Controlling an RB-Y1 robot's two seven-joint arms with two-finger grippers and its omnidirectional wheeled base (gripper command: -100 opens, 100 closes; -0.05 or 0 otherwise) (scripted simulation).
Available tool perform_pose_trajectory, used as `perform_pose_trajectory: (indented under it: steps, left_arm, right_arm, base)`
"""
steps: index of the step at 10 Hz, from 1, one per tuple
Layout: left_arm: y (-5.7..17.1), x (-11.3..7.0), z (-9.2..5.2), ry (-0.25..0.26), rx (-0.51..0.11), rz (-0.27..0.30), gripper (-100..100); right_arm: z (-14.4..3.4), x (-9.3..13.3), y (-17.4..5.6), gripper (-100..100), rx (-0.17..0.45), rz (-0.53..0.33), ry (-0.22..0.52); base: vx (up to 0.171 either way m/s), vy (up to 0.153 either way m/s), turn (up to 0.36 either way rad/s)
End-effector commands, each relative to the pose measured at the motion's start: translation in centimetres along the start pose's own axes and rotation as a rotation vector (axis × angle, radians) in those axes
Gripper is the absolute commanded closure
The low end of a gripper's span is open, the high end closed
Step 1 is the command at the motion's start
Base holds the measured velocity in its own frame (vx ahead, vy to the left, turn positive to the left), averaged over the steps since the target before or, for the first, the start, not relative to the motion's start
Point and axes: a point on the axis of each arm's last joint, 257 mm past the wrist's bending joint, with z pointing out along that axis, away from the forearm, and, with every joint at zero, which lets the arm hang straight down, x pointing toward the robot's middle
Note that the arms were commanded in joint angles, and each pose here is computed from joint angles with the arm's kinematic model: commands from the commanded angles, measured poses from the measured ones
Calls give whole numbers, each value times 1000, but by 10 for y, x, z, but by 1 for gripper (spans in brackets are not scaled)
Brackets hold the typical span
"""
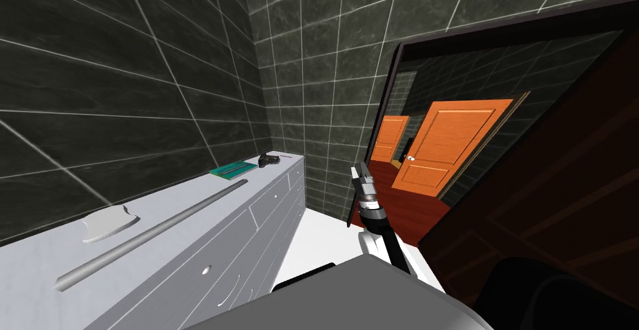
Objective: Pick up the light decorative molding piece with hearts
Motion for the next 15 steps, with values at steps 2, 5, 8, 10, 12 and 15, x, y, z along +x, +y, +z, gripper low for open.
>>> perform_pose_trajectory:
  steps: [2,5,8,10,12,15]
  left_arm:
    - [2,9,0,25,2,-18,-100]
    - [4,-12,-17,7,-27,14,-100]
    - [5,-18,-33,25,-53,19,-100]
    - [6,-15,-33,32,-52,13,-100]
    - [4,-23,-38,23,-55,25,-100]
    - [-5,-37,-36,-9,-26,45,-100]
  right_arm:
    - [0,0,0,0,0,0,0]
    - [0,0,0,0,0,0,0]
    - [0,0,0,0,0,0,0]
    - [0,0,0,0,0,0,0]
    - [0,0,0,0,0,0,0]
    - [0,0,0,0,0,0,0]
  base:
    - [9,-5,17]
    - [22,-8,-112]
    - [61,-18,-146]
    - [62,-24,-65]
    - [55,-28,-146]
    - [164,-64,-316]
